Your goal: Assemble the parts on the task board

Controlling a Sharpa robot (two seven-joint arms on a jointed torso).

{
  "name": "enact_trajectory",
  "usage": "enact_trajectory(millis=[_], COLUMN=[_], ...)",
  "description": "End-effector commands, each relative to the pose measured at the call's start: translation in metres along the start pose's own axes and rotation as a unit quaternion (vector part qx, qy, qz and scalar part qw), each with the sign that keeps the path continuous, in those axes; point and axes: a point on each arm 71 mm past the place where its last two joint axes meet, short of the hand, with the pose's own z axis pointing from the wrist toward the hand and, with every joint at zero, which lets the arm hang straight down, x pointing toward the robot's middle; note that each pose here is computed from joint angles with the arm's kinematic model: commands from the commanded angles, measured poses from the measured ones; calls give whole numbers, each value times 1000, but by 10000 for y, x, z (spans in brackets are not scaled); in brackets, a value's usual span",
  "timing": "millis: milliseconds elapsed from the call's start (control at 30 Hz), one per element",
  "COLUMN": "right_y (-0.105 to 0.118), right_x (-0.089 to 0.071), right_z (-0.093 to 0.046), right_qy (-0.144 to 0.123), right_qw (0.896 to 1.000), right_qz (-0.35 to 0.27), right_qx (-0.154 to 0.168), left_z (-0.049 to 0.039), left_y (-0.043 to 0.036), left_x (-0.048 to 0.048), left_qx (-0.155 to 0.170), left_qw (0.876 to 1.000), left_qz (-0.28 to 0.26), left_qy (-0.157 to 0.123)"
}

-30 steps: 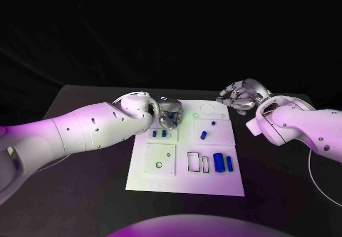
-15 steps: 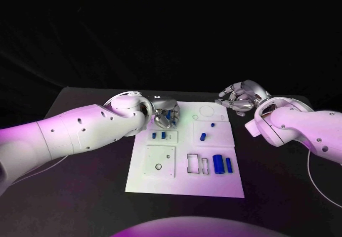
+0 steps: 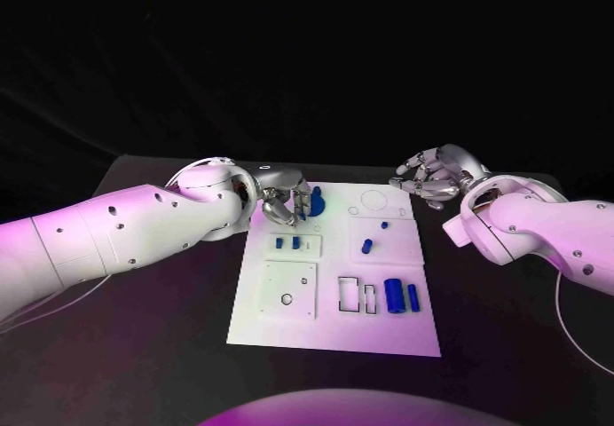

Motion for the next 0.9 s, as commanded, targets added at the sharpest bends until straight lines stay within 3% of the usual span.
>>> enact_trajectory(millis=[33,633,900], right_y=[5,10,11], right_x=[4,18,19], right_z=[-2,-1,-1], right_qy=[0,2,2], right_qw=[1000,1000,1000], right_qz=[-2,-2,-2], right_qx=[-5,-6,-6], left_z=[-8,13,26], left_y=[41,199,207], left_x=[14,61,76], left_qx=[-11,-40,-42], left_qw=[1000,998,997], left_qz=[-8,7,10], left_qy=[18,51,59])
